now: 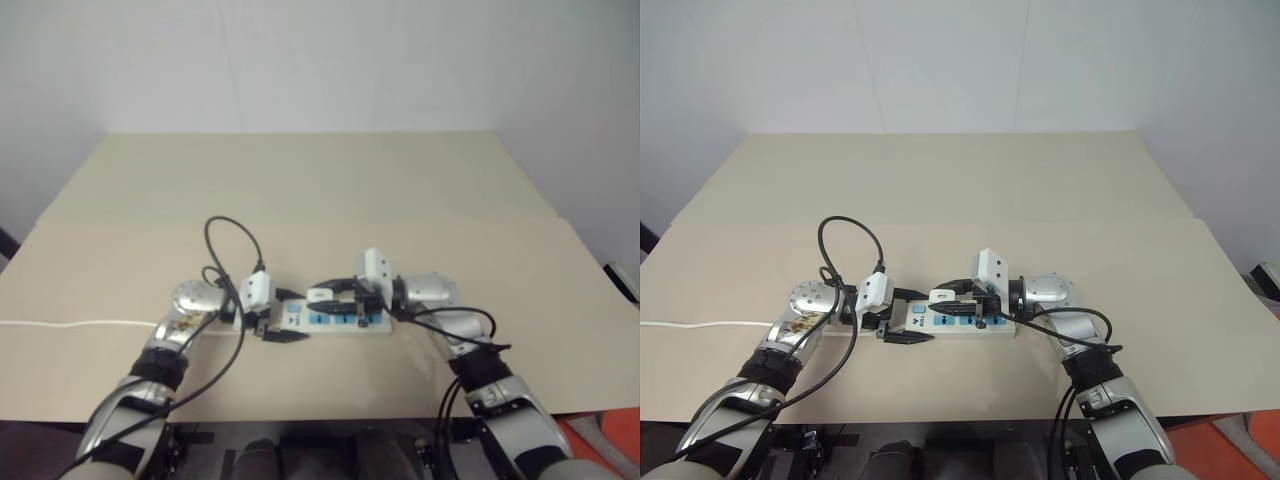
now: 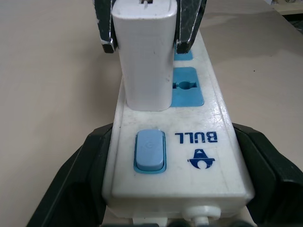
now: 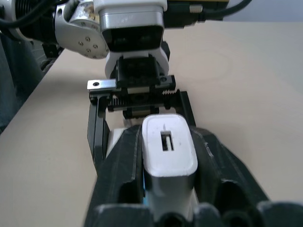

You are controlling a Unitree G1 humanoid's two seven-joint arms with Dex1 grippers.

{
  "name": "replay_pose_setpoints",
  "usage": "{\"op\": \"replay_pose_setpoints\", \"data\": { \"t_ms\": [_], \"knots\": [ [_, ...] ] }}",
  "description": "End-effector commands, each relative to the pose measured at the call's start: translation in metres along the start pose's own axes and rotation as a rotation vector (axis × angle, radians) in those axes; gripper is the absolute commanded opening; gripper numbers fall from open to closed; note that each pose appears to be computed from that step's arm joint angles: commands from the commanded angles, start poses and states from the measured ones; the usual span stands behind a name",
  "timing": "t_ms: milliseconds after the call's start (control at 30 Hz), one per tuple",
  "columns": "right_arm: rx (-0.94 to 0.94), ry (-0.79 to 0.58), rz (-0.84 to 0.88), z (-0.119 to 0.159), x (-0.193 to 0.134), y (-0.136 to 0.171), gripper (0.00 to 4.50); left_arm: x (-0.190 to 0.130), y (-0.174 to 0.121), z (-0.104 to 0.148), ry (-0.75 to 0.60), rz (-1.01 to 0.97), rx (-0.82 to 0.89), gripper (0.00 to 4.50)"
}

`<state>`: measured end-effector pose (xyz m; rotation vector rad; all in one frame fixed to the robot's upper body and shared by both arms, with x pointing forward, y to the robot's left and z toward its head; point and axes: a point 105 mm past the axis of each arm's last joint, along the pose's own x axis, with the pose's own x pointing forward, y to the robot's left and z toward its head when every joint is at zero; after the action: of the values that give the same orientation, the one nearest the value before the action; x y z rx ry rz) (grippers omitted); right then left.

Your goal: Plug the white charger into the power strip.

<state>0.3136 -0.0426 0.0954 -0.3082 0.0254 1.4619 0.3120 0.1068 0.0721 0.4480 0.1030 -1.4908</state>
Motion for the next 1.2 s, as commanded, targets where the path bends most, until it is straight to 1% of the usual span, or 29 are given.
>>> {"op": "replay_pose_setpoints", "data": {
  "t_ms": [33, 67, 200, 233, 300, 433, 567, 700, 767, 833, 1033, 1200],
  "knots": [
    [0.083, 0.093, -0.006, -0.028, -0.004, 0.006, 2.64, -0.006, -0.005, -0.012, 0.071, -0.025, -0.001, 3.29],
    [0.081, 0.091, -0.008, -0.028, -0.004, 0.005, 3.07, -0.006, -0.005, -0.012, 0.071, -0.024, -0.002, 3.29],
    [0.082, 0.091, -0.013, -0.026, -0.004, 0.003, 4.34, -0.006, -0.005, -0.012, 0.069, -0.019, -0.007, 3.29],
    [0.083, 0.089, -0.016, -0.025, -0.005, 0.002, 4.43, -0.006, -0.005, -0.012, 0.068, -0.017, -0.010, 3.29],
    [0.081, 0.086, -0.025, -0.022, -0.008, -0.001, 4.43, -0.006, -0.005, -0.012, 0.066, -0.015, -0.014, 3.29],
    [0.082, 0.056, -0.063, -0.005, -0.022, -0.010, 4.43, -0.005, -0.004, -0.012, 0.059, -0.009, -0.025, 3.29],
    [0.065, 0.042, -0.095, 0.017, -0.052, -0.013, 4.43, -0.002, 0.000, -0.011, 0.045, 0.002, -0.038, 3.29],
    [0.047, 0.056, -0.120, 0.030, -0.080, -0.008, 4.43, 0.002, 0.003, -0.009, 0.033, 0.009, -0.045, 3.29],
    [0.043, 0.062, -0.134, 0.034, -0.091, -0.005, 4.50, 0.003, 0.004, -0.007, 0.021, 0.007, -0.057, 4.04],
    [0.047, 0.061, -0.157, 0.039, -0.101, -0.004, 4.50, 0.004, 0.007, -0.003, 0.006, 0.006, -0.059, 4.49],
    [0.050, 0.071, -0.223, 0.044, -0.118, -0.006, 4.50, 0.001, 0.015, 0.011, -0.032, 0.028, -0.028, 4.49],
    [0.061, 0.088, -0.273, 0.050, -0.141, -0.005, 4.50, -0.032, 0.012, 0.040, -0.069, 0.004, -0.003, 4.49]
  ]
}}
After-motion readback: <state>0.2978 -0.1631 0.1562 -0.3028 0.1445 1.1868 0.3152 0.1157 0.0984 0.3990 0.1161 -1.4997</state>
